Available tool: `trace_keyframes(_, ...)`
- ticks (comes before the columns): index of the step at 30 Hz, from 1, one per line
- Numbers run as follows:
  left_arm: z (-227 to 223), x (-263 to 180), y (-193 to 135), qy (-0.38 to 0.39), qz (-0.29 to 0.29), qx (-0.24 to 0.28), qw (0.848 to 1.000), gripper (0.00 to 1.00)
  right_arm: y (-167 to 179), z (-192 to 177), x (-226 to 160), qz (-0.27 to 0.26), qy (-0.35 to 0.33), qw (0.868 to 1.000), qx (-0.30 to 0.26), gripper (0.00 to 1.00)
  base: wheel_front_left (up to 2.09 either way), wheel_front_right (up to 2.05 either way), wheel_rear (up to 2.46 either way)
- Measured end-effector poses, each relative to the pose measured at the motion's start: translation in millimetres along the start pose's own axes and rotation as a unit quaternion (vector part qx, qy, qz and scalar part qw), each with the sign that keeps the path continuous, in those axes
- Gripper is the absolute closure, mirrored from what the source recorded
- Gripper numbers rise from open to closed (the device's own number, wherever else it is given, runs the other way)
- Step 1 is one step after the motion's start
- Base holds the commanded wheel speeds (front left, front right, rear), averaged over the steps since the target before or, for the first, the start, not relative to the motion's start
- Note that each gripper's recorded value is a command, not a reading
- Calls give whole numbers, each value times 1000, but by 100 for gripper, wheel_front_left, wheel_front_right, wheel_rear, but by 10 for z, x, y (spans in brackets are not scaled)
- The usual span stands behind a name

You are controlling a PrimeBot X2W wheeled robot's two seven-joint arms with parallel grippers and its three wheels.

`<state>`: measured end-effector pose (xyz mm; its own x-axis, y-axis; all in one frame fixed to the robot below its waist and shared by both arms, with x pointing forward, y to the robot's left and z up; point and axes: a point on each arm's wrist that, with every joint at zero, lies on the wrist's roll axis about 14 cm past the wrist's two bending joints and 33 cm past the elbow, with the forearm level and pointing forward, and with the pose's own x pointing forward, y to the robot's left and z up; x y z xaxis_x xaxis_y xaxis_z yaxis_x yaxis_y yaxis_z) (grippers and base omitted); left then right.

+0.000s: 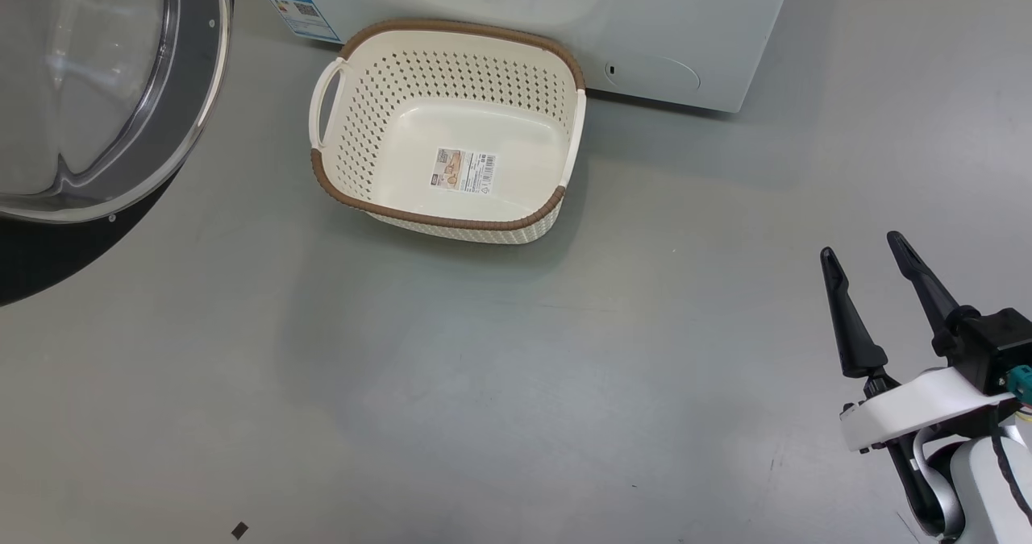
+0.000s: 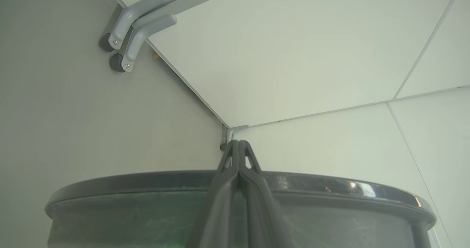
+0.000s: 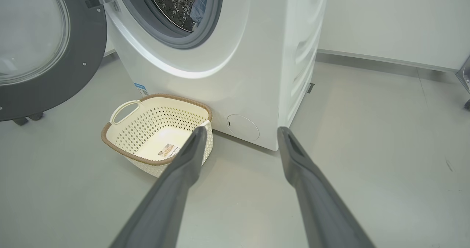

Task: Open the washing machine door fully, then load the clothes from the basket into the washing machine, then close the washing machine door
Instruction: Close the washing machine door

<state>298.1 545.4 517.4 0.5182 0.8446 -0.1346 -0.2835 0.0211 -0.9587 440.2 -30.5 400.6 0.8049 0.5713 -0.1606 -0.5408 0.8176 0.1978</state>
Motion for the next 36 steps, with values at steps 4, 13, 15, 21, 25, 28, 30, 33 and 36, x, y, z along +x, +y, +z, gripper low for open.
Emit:
trace_keyframes(4,-11,8,-3,4,0,2,1000,100,-1,-3,1,0,0,1000,0,0,0,0,0)
trace_keyframes(13,-54,-4,-11,40,-3,7,999,100,33,-1,25,7,1,1000,-2,0,0,0,0)
trace_keyframes(15,-57,-8,-19,49,-5,9,999,100,46,1,30,9,0,1000,-2,0,0,0,0)
trace_keyframes(21,-112,-41,-59,89,-13,19,996,100,73,5,56,15,0,1000,0,0,0,0,0)
trace_keyframes(25,-130,-64,-79,107,-18,21,994,100,133,-4,72,23,3,1000,1,0,0,0,0)
trace_keyframes(28,-137,-81,-85,117,-19,19,993,100,153,4,81,26,2,1000,1,0,0,0,0)
trace_keyframes(30,-148,-97,-88,127,-22,23,991,100,163,10,85,28,2,1000,1,0,0,0,0)
trace_keyframes(33,-175,-124,-90,147,-23,19,989,100,175,19,92,30,1,1000,1,0,0,0,0)
trace_keyframes(36,-213,-153,-107,167,-29,12,985,100,190,22,101,32,0,999,2,0,0,0,0)
